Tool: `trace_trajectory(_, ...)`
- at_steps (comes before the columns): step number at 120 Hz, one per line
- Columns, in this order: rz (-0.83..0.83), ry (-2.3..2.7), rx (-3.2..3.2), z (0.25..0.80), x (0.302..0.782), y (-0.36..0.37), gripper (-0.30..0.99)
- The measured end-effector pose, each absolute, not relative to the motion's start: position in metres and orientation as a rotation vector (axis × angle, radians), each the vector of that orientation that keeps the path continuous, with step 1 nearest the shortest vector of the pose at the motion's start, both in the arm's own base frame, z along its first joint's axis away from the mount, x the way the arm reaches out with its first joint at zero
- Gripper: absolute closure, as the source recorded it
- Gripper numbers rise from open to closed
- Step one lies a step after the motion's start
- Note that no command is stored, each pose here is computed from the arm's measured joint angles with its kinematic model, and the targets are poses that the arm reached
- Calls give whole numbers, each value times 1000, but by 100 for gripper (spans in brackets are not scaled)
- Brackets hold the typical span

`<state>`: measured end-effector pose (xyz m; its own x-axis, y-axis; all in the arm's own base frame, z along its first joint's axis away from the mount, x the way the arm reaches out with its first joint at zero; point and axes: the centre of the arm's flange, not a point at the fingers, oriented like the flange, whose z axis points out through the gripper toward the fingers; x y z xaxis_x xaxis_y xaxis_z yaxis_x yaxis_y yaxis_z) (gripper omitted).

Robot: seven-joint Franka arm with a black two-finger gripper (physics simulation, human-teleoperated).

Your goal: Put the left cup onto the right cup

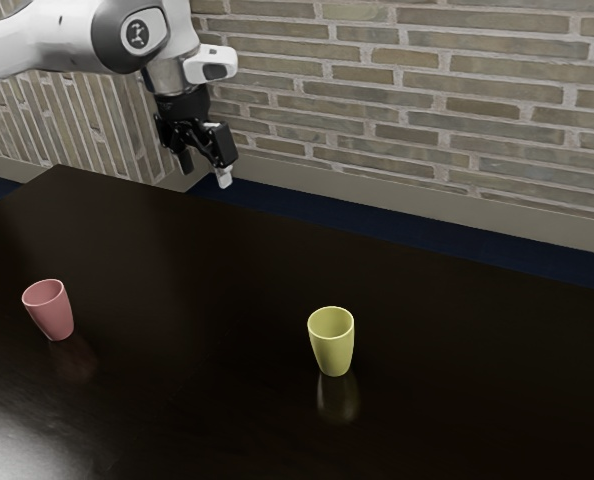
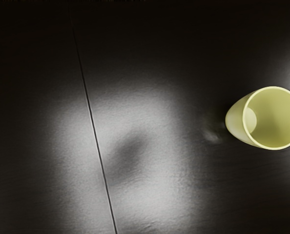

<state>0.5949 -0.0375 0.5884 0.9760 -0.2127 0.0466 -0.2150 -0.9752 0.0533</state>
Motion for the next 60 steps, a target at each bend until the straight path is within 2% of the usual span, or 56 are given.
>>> trace_trajectory(60, 44, -343, 3054, 584, 596, -35, 0)
